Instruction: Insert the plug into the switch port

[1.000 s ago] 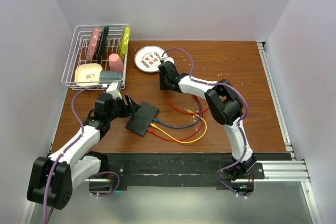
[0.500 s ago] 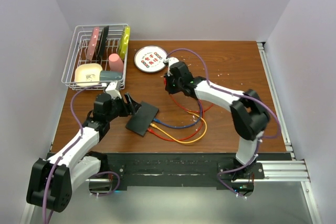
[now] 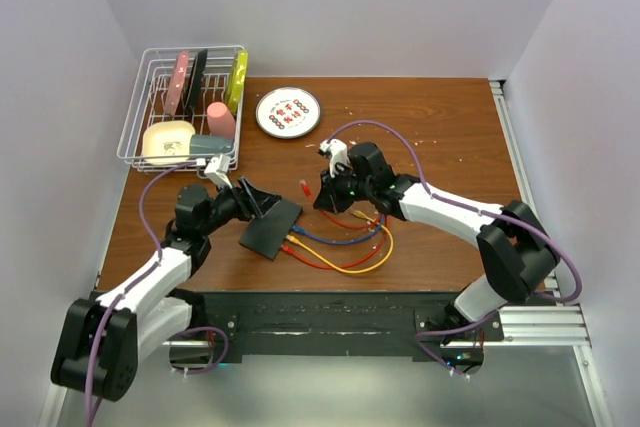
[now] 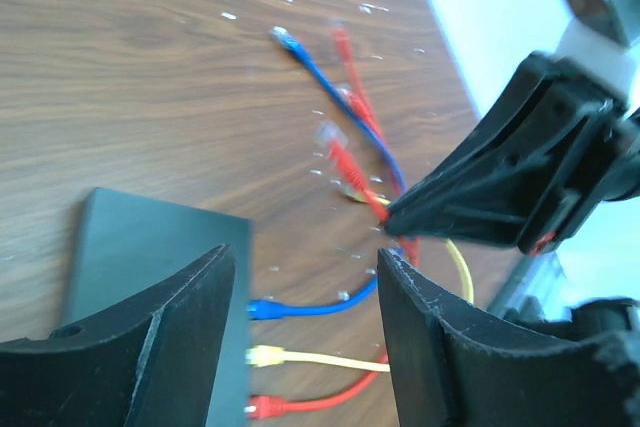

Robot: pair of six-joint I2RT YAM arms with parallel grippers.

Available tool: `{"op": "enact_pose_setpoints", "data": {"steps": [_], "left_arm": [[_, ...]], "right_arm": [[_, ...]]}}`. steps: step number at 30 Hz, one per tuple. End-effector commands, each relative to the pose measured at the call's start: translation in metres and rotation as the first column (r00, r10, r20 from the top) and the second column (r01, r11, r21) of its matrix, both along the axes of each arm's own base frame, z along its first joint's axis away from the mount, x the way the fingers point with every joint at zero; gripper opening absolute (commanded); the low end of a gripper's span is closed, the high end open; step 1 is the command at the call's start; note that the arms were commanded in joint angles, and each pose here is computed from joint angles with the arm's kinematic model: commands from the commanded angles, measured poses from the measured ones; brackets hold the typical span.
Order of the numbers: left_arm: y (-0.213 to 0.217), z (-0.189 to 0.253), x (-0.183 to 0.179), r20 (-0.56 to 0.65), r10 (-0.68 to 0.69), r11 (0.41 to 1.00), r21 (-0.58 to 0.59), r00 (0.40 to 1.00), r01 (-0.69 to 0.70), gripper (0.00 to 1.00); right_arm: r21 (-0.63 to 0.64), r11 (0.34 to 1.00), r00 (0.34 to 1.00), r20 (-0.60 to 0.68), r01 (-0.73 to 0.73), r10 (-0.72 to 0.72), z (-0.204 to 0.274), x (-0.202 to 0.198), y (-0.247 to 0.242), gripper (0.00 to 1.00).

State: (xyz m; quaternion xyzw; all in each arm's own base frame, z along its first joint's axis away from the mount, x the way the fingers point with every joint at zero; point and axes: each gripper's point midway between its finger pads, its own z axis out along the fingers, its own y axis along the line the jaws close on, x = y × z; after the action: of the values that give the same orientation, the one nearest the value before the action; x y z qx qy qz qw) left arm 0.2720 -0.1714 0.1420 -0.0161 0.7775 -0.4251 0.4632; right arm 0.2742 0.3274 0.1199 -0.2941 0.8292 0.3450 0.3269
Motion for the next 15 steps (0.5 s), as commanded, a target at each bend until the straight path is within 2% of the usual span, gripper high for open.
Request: {"op": "enact_pose_setpoints", "data": {"steps": [1,15], "left_arm": [[-0.022,0.025,-0.008,0.069,-0.116,0.98,-0.157,0.991,0.126,0.63],[-0.032,0.031,-0.01,0.066,-0.171,0.955,-0.234,0.983,0.181,0.6]], "right_arm": [[0.132,0.981,0.987,0.091,-0.14,0.129,0.04,-0.021,0.014,0.0],[0.159,0.959,0.97,0.096,-0.236,0.223,0.05,-0.048,0.029,0.0]]}}
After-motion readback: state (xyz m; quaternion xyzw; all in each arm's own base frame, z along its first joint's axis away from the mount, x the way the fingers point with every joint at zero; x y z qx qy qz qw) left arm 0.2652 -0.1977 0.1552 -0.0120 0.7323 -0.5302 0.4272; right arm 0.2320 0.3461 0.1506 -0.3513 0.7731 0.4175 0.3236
